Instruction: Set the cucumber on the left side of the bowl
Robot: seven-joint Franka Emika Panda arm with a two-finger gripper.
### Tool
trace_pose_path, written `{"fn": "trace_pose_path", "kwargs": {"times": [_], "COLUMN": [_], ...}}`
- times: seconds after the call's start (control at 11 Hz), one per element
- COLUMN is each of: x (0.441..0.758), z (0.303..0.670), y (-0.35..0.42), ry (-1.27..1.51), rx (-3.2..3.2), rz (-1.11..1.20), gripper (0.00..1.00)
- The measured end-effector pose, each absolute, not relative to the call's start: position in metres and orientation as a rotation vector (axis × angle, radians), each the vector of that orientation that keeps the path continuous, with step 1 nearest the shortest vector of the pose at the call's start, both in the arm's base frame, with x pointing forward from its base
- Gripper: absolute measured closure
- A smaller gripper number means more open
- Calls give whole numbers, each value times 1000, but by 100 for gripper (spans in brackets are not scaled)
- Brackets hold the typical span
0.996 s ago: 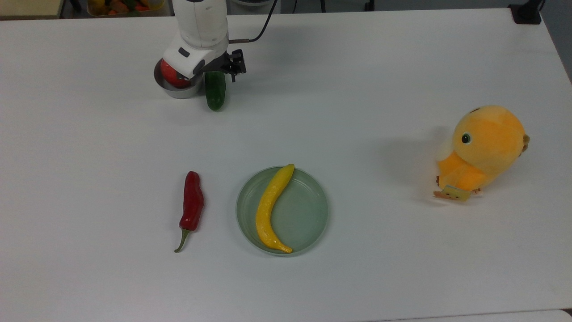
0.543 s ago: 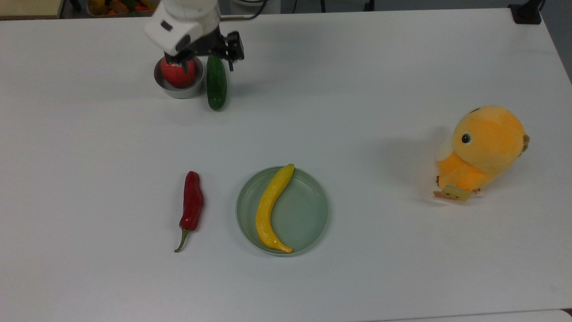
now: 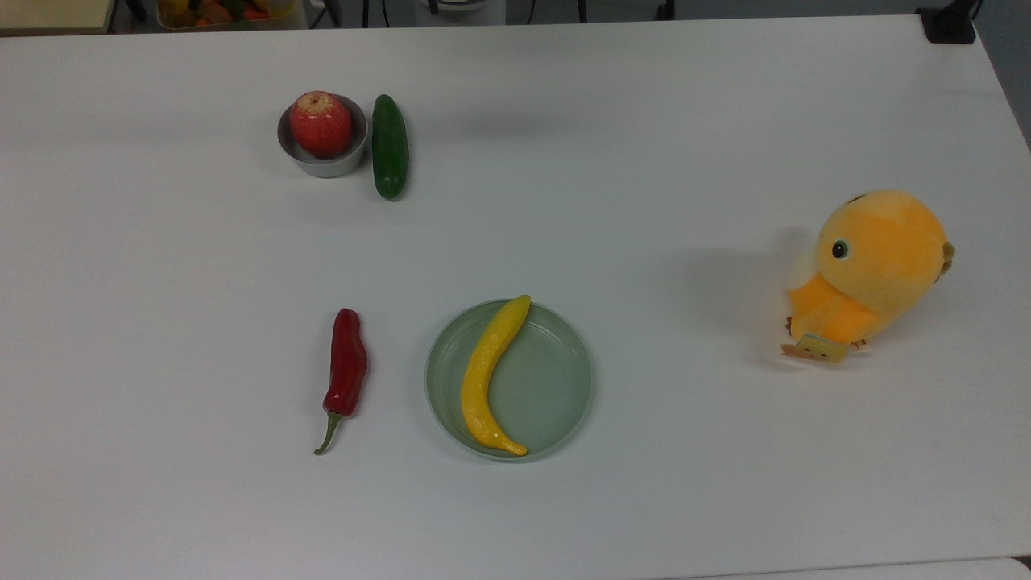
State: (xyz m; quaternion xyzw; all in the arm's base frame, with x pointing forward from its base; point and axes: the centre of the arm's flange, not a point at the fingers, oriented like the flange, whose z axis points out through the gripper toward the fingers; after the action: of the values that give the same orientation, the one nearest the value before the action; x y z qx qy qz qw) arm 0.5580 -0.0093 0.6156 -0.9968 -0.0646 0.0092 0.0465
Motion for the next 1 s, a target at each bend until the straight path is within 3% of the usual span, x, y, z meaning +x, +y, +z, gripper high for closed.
{"fn": "trace_pose_path", "kwargs": {"times": [0.27,1.0], "x": [556,563], "z": [641,642], "y": [-2,0], "ry": [-101,-85], "rx": [-3047,-3047], "rz": [-43,-102], "gripper": [0,0]}}
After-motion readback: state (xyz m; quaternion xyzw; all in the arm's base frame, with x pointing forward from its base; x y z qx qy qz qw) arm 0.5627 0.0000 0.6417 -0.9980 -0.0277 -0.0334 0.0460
